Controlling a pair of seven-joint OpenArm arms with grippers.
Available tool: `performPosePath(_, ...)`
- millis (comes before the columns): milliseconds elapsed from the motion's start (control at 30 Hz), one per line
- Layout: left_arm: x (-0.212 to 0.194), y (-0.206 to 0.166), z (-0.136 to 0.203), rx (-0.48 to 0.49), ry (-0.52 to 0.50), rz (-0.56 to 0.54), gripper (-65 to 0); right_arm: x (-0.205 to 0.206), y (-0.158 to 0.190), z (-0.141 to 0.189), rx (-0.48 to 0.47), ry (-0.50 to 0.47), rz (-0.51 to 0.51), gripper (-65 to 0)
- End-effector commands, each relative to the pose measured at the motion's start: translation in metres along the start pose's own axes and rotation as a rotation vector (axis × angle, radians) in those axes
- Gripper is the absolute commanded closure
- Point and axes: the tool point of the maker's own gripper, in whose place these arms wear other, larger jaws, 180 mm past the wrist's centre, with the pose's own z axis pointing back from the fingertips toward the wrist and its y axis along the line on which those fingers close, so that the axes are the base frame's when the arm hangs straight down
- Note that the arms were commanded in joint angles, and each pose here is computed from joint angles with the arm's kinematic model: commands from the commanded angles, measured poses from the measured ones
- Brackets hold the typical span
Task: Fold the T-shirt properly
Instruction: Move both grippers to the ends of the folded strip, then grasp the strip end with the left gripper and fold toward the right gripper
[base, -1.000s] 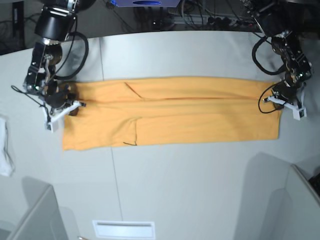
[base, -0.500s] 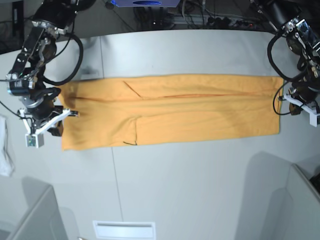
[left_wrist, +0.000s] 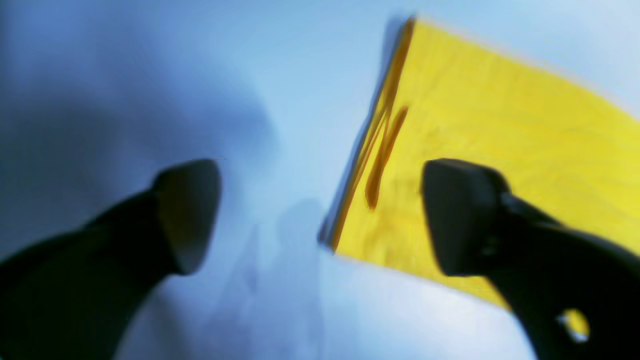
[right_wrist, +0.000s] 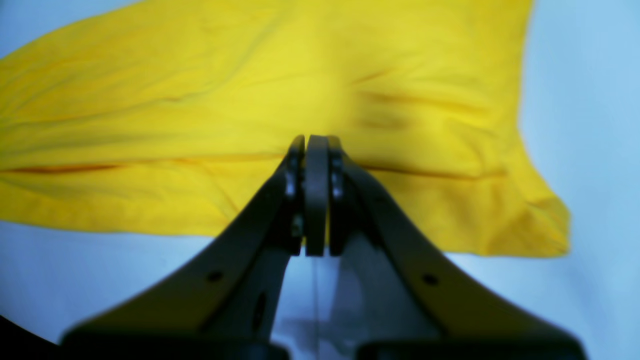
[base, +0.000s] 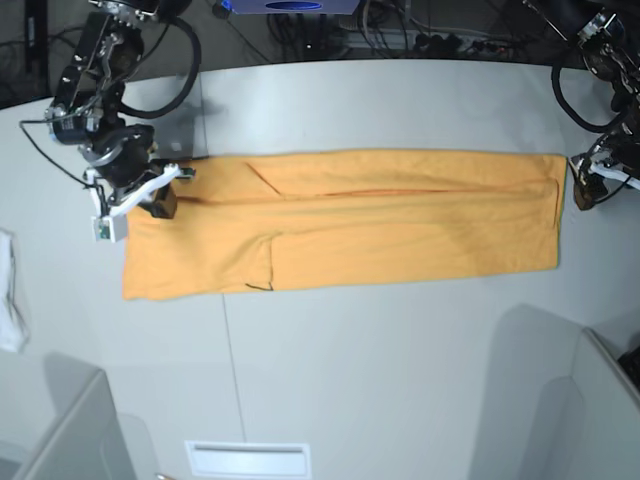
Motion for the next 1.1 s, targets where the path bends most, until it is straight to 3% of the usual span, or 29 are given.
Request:
performPosePath(0,0.009,0.001,-0.003,-0.014,-0.025,-0.016,-65.0,0.012,-0.002,0.003,-0.008,-0.044,0.012,0.0)
performPosePath(233,-0.013,-0.007,-0.044,-0.104,0.080,0.032,-61.4,0.012,-0.004,0.005,-0.013,-0.048,0.016,0.0)
performPosePath(433,-0.018,-0.006,-0.052,-0.114,0.102,0.056,-61.4,-0.003,-0.005,0.006,-0.016,-0.022,0.003,0.0)
performPosePath(533,-0.013,-0.032,-0.067,-0.169,0.130,0.012,-61.4,0.002,-0.004,0.006,-0.014,-0.033,0.005,0.0)
performPosePath(600,-0.025,-0.041,-0.075,-0.192,0.179,0.002,-61.4,0.005,-0.004,0.006,-0.014,-0.036,0.009,0.0)
performPosePath(767,-0.040,-0.041,-0.084,-0.201,0.175,0.036,-60.7,0.000,-0.004,0.006,-0.014,-0.025,0.006,0.0)
performPosePath(1067,-0.060,-0.059,-0.090,-0.238,0.239,-0.016,-39.7,0.006,-0.003,0.005,-0.012,-0.043,0.007,0.0)
